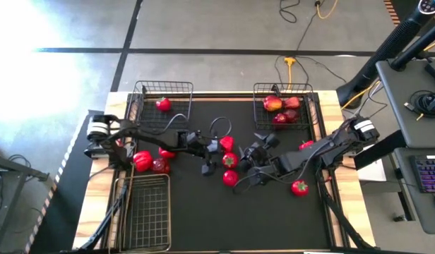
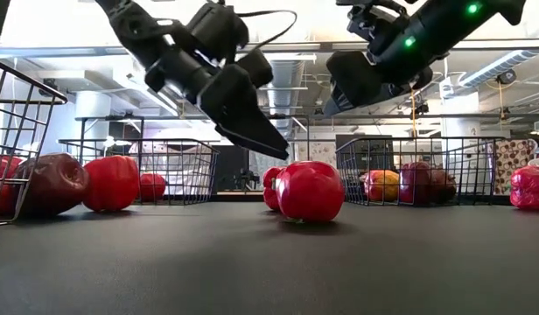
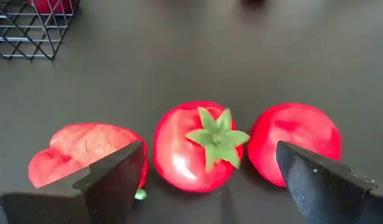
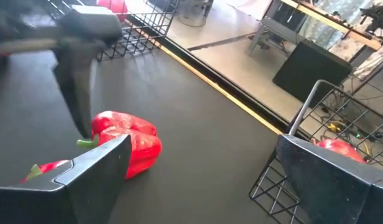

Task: Sort produce into baskets
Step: Put the tomato into the left black wire basket

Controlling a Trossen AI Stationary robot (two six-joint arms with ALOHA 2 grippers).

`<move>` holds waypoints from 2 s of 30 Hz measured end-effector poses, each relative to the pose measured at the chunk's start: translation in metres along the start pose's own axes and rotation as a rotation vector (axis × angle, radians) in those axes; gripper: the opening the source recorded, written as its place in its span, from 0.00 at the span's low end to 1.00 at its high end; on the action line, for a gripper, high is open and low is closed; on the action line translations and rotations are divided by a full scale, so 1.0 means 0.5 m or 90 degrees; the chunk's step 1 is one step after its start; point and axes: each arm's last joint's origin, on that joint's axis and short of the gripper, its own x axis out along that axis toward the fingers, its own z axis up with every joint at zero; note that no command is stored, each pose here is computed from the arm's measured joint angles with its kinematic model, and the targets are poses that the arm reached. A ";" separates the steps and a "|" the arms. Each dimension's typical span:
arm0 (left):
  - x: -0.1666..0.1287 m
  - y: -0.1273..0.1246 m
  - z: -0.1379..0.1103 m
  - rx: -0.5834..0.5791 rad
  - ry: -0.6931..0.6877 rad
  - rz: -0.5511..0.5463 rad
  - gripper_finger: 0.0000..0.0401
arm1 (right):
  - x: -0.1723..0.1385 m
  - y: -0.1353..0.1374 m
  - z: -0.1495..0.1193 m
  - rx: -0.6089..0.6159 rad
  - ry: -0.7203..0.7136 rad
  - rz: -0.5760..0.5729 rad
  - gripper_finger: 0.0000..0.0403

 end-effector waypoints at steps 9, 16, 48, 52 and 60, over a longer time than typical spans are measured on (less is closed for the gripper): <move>0.058 -0.002 -0.003 0.033 0.028 0.031 0.87 | -0.001 0.000 0.001 -0.006 -0.002 -0.001 0.98; 0.076 0.001 -0.007 0.039 0.035 0.042 0.87 | -0.001 0.000 0.001 -0.007 -0.003 -0.001 0.98; 0.115 -0.025 -0.011 -0.037 -0.041 0.068 0.66 | -0.001 0.000 0.001 -0.015 -0.002 -0.002 0.98; 0.063 -0.033 0.033 -0.046 -0.063 0.067 0.66 | -0.001 0.000 0.000 -0.017 -0.001 -0.002 0.98; -0.077 -0.019 0.070 -0.023 0.025 0.277 0.67 | -0.001 0.000 0.000 -0.017 -0.001 -0.003 0.98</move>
